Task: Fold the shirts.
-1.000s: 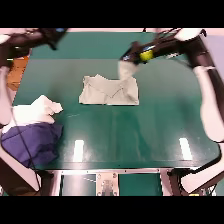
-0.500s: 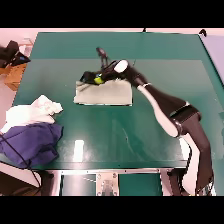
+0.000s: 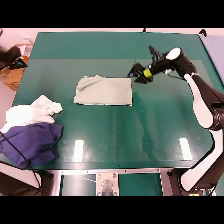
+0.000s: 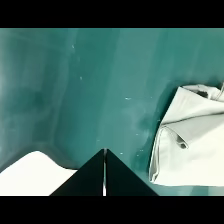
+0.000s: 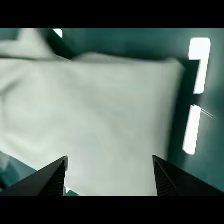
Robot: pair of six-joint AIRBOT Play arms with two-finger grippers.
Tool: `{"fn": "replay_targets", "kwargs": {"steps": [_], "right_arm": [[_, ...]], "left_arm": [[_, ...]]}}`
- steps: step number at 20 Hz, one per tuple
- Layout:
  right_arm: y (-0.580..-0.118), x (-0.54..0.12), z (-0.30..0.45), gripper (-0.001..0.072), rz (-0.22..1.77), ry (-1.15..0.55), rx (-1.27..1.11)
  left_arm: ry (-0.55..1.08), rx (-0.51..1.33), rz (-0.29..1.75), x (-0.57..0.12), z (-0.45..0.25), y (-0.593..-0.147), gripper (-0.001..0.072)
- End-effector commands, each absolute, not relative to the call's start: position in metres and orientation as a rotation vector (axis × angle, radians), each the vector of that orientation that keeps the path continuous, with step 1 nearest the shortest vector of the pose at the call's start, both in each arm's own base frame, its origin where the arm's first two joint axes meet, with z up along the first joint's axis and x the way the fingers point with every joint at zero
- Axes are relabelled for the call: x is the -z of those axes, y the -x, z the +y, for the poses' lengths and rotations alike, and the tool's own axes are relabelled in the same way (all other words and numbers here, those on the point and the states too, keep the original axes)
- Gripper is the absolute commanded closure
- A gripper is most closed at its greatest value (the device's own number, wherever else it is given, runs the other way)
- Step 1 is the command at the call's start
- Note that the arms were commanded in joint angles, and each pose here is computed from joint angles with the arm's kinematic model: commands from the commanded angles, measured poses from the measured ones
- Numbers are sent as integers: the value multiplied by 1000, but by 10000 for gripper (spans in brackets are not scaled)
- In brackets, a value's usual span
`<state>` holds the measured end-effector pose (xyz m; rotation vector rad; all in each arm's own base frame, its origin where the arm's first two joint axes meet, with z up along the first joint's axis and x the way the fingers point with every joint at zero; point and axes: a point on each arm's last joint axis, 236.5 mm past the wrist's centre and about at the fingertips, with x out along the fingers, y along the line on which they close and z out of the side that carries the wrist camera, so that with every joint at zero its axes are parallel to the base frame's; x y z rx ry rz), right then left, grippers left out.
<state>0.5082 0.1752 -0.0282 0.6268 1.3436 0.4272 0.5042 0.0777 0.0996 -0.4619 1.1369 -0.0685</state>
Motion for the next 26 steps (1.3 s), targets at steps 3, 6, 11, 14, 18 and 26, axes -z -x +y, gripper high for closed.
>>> {"fn": "replay_targets", "kwargs": {"steps": [3,6,11,14,18,26], "right_arm": [[-470,90,161,104,1483,-669,-360],[-473,89,190,105,1444,-720,-420],[-499,79,230,179,1320,-832,-452],[-512,55,234,680,1257,-870,-514],[-537,-18,172,697,1097,-859,-495],[-410,-62,-190,698,1037,-855,257]], "left_arm": [[397,76,1149,-97,58,-509,681],[396,75,1149,-96,58,-509,681],[405,87,1181,-94,54,-502,681],[406,92,1203,-93,52,-497,681],[412,94,1232,-91,51,-491,681],[425,88,1248,-90,50,-488,681]]}}
